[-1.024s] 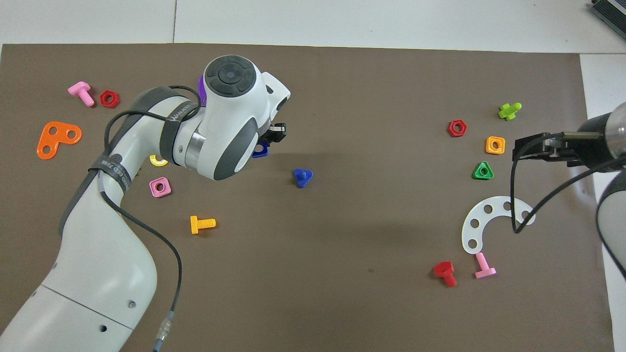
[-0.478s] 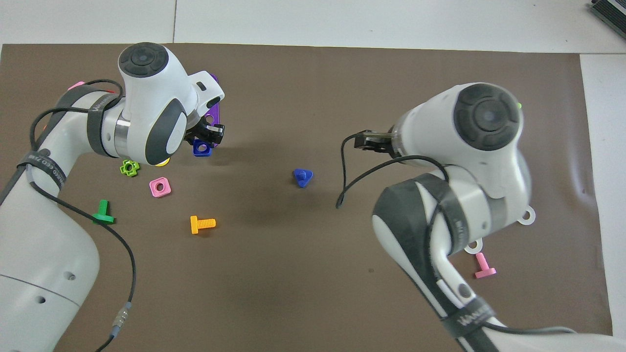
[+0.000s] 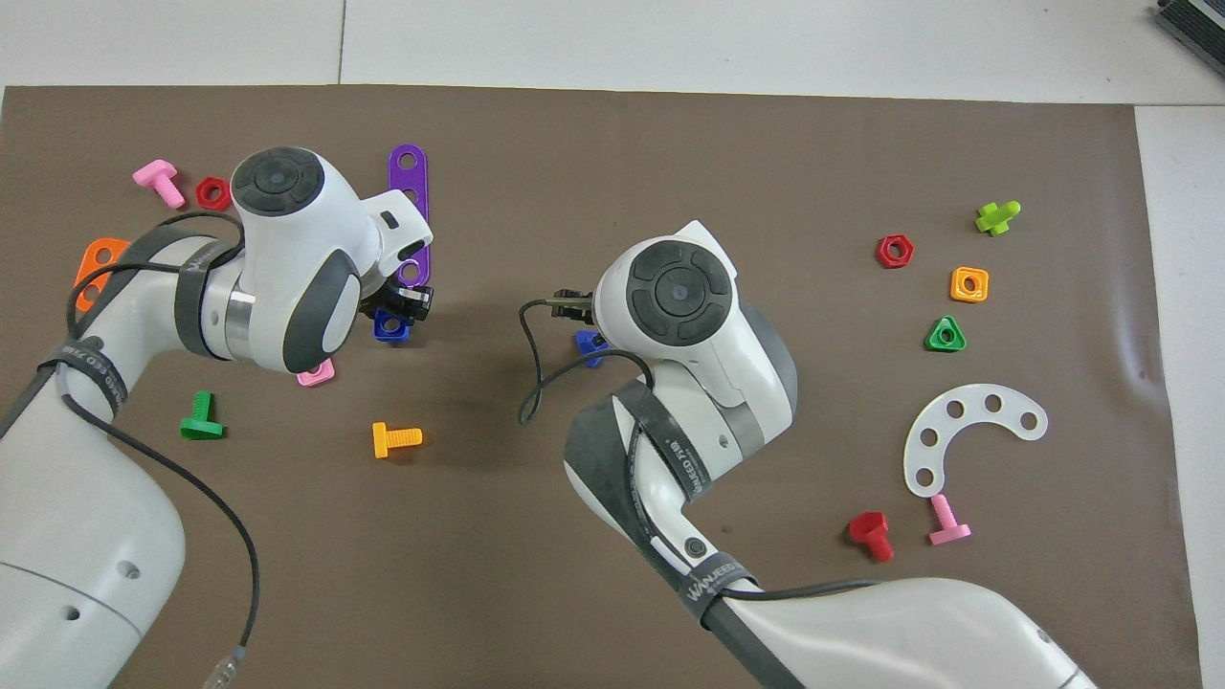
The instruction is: Unscrew and place screws in storage area
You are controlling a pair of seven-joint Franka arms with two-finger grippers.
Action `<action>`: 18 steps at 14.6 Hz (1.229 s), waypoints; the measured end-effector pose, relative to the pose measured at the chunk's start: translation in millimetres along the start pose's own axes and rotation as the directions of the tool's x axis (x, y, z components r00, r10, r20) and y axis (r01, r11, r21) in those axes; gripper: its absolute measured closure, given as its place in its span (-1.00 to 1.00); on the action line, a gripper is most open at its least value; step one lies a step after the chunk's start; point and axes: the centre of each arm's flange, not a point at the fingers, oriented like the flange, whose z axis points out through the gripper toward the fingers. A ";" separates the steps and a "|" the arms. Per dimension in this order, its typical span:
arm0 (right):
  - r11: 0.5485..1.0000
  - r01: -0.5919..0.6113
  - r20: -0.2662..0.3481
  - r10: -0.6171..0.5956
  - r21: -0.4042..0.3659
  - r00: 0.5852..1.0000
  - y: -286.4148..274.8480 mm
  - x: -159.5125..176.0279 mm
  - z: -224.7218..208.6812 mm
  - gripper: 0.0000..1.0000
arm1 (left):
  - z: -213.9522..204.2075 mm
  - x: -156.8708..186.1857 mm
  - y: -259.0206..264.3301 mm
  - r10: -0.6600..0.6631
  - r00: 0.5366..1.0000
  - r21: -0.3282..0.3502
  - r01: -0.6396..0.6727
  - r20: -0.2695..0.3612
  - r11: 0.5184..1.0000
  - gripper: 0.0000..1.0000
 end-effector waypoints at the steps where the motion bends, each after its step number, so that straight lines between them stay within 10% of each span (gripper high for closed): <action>1: 1.000 0.009 -0.002 -0.009 0.003 1.000 -5.1 -3.2 14.1 -1.00 | 4.0 -2.8 0.1 0.001 1.000 0.000 -0.001 -0.004 1.000 0.06; 3: 1.000 0.019 0.003 -0.019 0.001 1.000 -10.1 -8.1 37.4 -1.00 | 4.1 -4.5 0.2 0.002 1.000 -0.001 -0.002 -0.012 1.000 0.00; 8: 0.999 0.034 0.024 -0.033 -0.016 0.999 -13.9 -17.3 62.3 -0.60 | -25.5 -5.1 -9.5 -0.004 0.998 -0.002 0.004 -0.063 1.000 -0.95; 13: 0.998 0.061 0.044 -0.059 -0.025 0.997 -23.9 -34.3 69.3 0.03 | -82.3 -16.8 -54.5 -0.067 0.992 -0.004 0.067 -0.110 0.998 -0.98; 18: 0.998 0.053 0.042 -0.052 -0.029 0.998 -19.5 -30.8 69.9 0.18 | -135.4 -53.0 -122.2 -0.079 0.994 0.004 0.080 -0.073 0.997 -0.98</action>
